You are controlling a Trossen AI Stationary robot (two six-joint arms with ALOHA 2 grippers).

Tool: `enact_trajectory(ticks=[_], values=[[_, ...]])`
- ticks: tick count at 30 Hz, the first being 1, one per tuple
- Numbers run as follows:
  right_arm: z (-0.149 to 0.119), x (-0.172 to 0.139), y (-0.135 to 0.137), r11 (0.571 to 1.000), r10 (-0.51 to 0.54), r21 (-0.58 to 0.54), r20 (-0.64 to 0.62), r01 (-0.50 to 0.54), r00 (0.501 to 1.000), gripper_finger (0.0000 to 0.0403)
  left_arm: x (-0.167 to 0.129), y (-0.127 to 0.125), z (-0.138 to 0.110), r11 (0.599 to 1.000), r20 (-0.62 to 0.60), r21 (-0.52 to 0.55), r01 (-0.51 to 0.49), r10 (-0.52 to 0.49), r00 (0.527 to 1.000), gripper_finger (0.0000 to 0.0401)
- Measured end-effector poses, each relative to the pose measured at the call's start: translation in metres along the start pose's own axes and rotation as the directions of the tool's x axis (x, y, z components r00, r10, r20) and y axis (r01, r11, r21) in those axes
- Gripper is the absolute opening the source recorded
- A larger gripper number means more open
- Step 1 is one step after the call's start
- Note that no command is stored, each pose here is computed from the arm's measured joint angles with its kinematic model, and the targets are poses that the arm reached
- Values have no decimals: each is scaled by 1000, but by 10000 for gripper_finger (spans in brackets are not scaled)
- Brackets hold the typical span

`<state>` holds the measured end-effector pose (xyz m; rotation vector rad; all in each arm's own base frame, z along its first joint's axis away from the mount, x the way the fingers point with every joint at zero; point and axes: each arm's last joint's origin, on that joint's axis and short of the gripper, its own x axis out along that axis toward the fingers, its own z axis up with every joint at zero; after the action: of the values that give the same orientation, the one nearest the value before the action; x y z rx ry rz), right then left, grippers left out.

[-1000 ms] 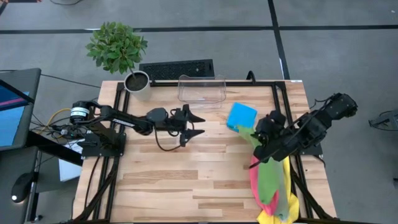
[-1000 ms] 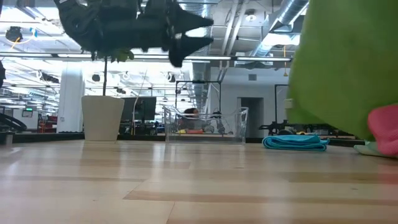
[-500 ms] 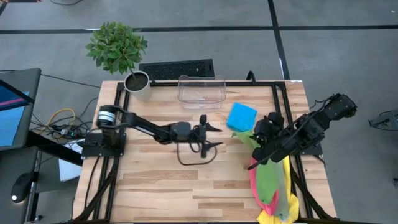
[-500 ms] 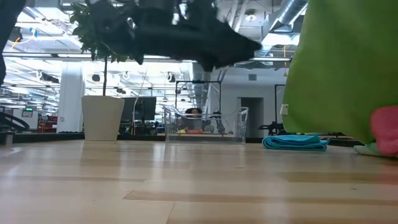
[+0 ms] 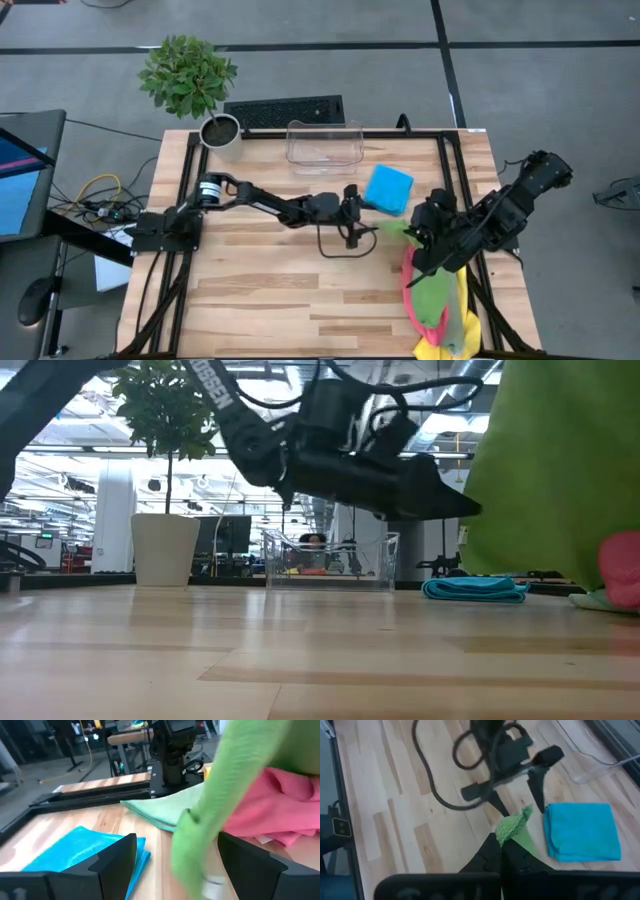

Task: Fold microfiber towels
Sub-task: Fold the green microfiber towel

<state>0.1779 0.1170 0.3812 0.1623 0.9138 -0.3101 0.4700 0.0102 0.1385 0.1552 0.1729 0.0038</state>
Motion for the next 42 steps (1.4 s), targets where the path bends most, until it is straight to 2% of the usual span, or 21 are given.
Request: enact_trajectory(ticks=[5, 8, 11, 16, 19, 22, 27, 31, 34, 37, 39, 42], values=[[-1, -1, 1, 1000, 3, -11, 2, -3, 1000, 11, 11, 0, -8, 1000, -119, 1, 18, -18, 993, 268], [-1, 0, 1, 1000, 4, -23, 4, -4, 1000, 11, 16, 0, -7, 999, -156, 13, 34, -32, 987, 241], [0, 0, 1, 1000, -3, -29, 13, 4, 1000, 11, 18, 0, -7, 1000, -201, 24, 4, 1, 980, 183], [0, 0, 1, 1000, -9, -28, 25, 10, 1000, 11, 16, 2, 1, 999, -199, 25, -34, 38, 979, 31], [1, -1, 1, 1000, -9, -24, 35, 10, 999, 11, 12, 4, 13, 999, -185, -12, -44, 41, 982, 11], [2, -2, 1, 1000, -13, -28, 52, 15, 999, 11, -1, 4, 28, 998, -282, -38, -53, 40, 959, 3], [13, -13, 2, 999, 23, -37, 123, -19, 992, 11, -53, -1, 84, 998, -453, 17, -59, 60, 889, 1], [26, -23, 5, 992, 52, -126, 242, -22, 969, 11, -112, -8, 139, 983, -486, 150, -105, 166, 858, 0], [35, -30, 4, 981, 21, -191, 339, 46, 941, 11, -166, -8, 183, 950, -422, 233, -208, 291, 859, 0], [44, -32, 1, 960, -42, -234, 418, 152, 908, 11, -220, -2, 216, 891, -335, 271, -364, 442, 832, 0], [50, -33, -2, 942, -91, -247, 460, 226, 883, 11, -252, 5, 232, 861, -279, 248, -443, 502, 819, 0], [61, -31, -7, 915, -154, -249, 512, 317, 845, 11, -288, 17, 245, 852, -235, 173, -494, 522, 820, 0]])
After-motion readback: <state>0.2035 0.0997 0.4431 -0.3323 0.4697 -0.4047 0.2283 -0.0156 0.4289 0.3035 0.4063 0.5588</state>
